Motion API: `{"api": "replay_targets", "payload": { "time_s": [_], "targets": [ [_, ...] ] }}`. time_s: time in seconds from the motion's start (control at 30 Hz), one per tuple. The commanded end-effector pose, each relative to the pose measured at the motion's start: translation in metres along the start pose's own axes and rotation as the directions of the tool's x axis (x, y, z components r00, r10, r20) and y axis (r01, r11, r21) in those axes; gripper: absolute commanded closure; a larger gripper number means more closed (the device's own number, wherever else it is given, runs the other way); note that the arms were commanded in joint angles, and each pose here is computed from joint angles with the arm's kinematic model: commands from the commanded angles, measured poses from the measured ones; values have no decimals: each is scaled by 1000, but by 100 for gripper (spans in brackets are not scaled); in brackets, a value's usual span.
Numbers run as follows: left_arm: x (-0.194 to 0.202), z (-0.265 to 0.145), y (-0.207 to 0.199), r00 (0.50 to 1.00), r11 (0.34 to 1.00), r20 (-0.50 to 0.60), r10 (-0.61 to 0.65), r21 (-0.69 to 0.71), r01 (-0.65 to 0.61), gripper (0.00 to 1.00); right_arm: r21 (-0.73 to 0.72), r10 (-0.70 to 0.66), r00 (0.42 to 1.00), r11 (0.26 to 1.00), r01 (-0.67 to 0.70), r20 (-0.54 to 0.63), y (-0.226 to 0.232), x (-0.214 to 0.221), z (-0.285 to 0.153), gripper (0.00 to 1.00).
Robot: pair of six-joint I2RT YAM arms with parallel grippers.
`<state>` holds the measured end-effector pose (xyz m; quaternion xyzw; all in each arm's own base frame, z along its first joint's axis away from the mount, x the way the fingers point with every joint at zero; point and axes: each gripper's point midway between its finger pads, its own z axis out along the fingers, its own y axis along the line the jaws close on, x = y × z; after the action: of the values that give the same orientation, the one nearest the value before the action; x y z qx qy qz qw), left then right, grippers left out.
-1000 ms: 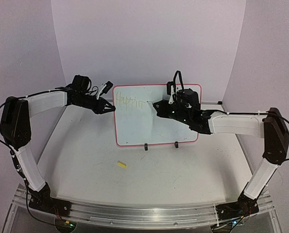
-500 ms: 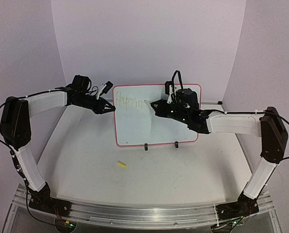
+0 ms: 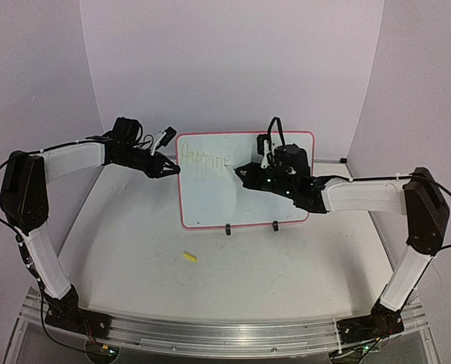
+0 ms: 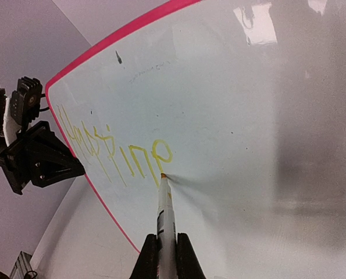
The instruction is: Write a sentence on the whiteboard
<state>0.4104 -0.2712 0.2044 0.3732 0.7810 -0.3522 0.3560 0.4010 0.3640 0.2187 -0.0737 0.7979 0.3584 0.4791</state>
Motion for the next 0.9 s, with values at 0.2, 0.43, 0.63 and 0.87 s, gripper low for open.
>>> {"api": "replay_targets", "payload": {
  "time_s": [0.2, 0.43, 0.63, 0.87],
  "targets": [
    [-12, -4, -13, 997, 997, 14, 75, -8, -75, 100, 97, 5, 997, 995, -13, 83, -18, -20, -17, 100],
    [-11, -4, -13, 997, 997, 13, 75, -9, -75, 100, 13, -18, 994, 1000, 17, 109, 0, -30, -28, 100],
    [-10, -3, -12, 997, 997, 9, 74, -9, -74, 100, -27, -24, 989, 999, 28, 148, 10, -43, -40, 100],
    [-10, -2, -12, 997, 997, 8, 73, -8, -73, 100, -10, -18, 986, 1000, 20, 163, 4, -51, -34, 100]
  ]
}}
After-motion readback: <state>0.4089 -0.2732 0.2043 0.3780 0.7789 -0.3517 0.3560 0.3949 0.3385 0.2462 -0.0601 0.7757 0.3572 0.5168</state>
